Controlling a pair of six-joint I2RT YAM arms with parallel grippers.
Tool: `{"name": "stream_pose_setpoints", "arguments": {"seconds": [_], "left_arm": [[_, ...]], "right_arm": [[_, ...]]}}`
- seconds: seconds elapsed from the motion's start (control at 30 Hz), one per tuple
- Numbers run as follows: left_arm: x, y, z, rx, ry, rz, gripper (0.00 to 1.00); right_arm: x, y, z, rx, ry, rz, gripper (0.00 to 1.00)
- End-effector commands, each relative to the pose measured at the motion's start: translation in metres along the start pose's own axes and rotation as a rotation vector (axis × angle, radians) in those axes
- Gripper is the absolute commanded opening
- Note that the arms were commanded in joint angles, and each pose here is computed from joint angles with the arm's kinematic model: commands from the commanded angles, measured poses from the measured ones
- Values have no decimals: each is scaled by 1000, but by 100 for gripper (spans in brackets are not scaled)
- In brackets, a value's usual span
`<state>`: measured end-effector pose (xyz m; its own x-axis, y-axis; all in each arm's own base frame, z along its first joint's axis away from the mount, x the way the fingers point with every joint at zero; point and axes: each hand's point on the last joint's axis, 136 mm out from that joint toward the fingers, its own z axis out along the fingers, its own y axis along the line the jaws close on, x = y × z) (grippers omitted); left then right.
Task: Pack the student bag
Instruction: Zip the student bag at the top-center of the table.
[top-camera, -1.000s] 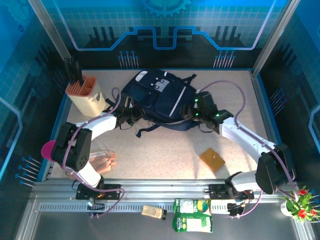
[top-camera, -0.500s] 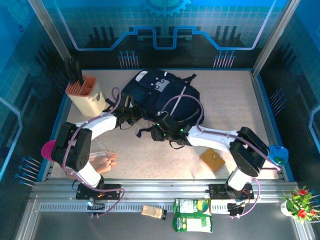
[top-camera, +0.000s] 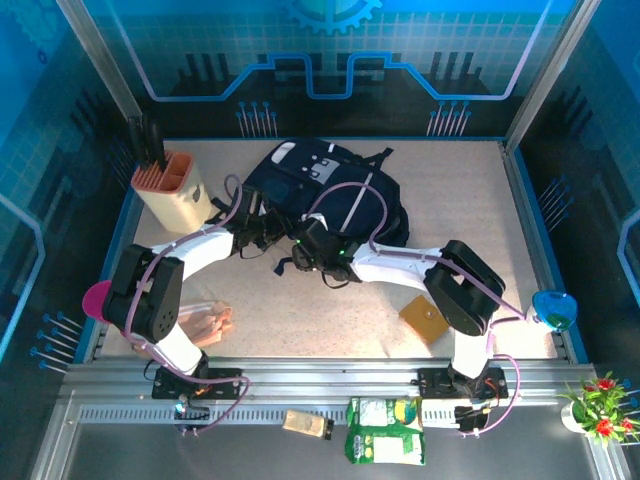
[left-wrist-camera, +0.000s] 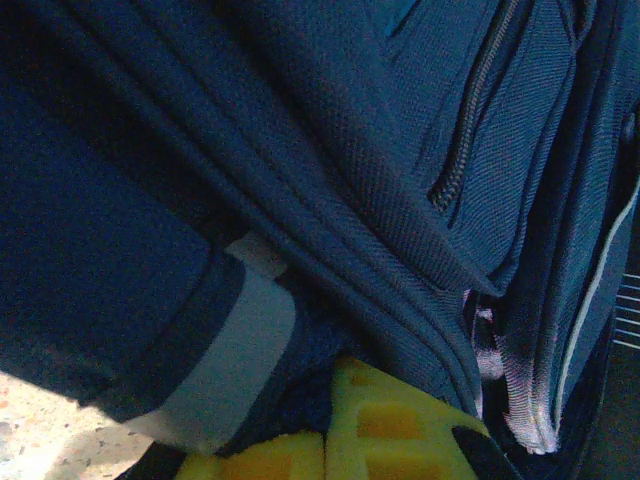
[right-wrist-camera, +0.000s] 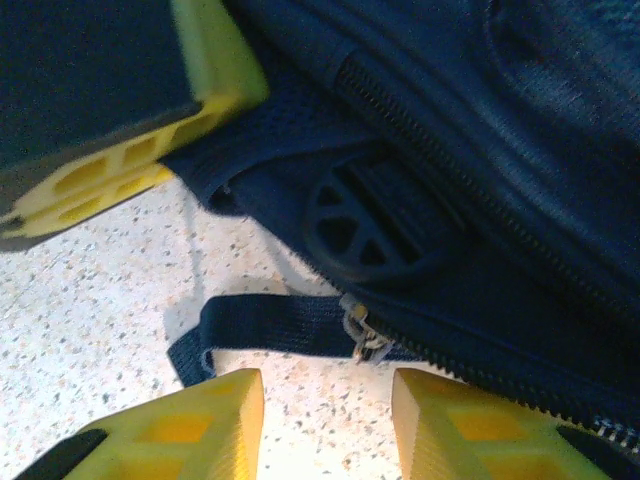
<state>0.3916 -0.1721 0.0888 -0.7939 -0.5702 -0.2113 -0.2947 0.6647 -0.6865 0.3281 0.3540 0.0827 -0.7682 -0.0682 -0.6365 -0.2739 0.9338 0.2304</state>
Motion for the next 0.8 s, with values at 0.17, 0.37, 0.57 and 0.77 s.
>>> {"name": "stream_pose_setpoints", "arguments": {"seconds": [0.17, 0.37, 0.57, 0.77], "left_arm": [[13, -52, -19, 149, 67, 64, 0], [13, -52, -19, 144, 66, 67, 0], [9, -50, -21, 125, 44, 74, 0], [-2, -44, -23, 79, -6, 93, 0]], "right_arm": [[-29, -16, 9, 107, -81, 24, 35], [-38, -20, 15, 141, -92, 32, 24], [-36, -32, 11, 192, -98, 20, 9], [-24, -66, -3, 257, -124, 6, 5]]}}
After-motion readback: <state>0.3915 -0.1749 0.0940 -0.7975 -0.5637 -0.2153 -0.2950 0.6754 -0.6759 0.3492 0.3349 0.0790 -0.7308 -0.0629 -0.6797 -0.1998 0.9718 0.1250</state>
